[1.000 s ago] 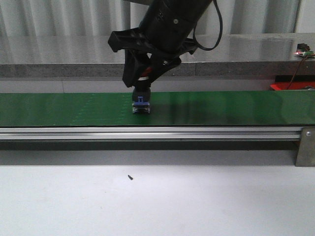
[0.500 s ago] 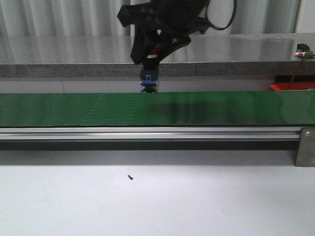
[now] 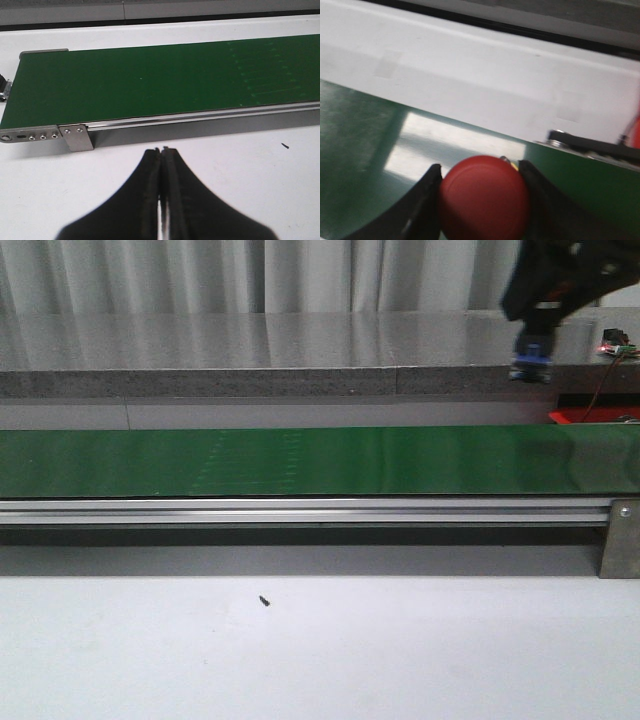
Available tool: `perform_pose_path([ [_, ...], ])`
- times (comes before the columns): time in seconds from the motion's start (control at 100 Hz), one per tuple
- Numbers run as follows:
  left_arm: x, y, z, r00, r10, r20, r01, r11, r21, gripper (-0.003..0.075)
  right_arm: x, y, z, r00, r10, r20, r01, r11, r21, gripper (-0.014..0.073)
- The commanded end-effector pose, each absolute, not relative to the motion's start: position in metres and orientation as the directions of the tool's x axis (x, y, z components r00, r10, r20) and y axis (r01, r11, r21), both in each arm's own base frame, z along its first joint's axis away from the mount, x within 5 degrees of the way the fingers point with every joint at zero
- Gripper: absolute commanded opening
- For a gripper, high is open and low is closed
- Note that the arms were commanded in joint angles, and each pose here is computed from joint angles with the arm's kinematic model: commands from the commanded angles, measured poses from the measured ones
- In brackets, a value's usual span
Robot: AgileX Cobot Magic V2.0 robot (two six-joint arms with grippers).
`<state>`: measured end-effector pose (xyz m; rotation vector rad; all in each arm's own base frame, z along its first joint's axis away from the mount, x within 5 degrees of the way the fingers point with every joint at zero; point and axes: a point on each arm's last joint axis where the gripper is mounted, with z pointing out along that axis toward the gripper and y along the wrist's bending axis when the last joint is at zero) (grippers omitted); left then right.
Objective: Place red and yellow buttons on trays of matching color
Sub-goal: 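Carry the second red button to the red tray and lower it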
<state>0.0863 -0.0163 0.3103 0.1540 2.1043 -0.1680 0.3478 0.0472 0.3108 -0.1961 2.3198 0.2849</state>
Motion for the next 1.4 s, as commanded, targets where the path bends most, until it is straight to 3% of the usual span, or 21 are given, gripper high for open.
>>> perform_pose_path([
  [0.0, 0.090, -0.017, 0.324, -0.433, 0.017, -0.901, 0.173, 0.983, -0.064, -0.0020, 0.341, 0.013, 0.334, -0.606, 0.018, -0.795, -0.133, 0.983, 0.124, 0.0215],
  [0.23, 0.090, -0.017, 0.324, -0.433, 0.017, -0.901, 0.173, 0.983, -0.064, -0.0020, 0.334, -0.056, 0.312, -0.612, 0.152, -0.776, 0.087, 0.988, 0.125, 0.0215],
  [0.44, 0.090, -0.017, 0.324, -0.433, 0.017, -0.901, 0.173, 0.983, -0.064, -0.0020, 0.331, -0.089, 0.295, -0.585, 0.215, -0.782, 0.204, 0.972, 0.114, 0.0215],
  [0.85, 0.090, -0.017, 0.324, -0.433, 0.017, -0.901, 0.173, 0.983, -0.064, -0.0020, 0.357, -0.105, 0.245, -0.616, 0.253, -0.746, 0.262, 0.959, 0.110, 0.0215],
  [1.39, 0.090, -0.017, 0.324, -0.433, 0.017, -0.901, 0.173, 0.983, -0.064, -0.0020, 0.368, -0.113, 0.234, -0.562, 0.247, -0.790, 0.298, 0.951, 0.085, 0.0215],
])
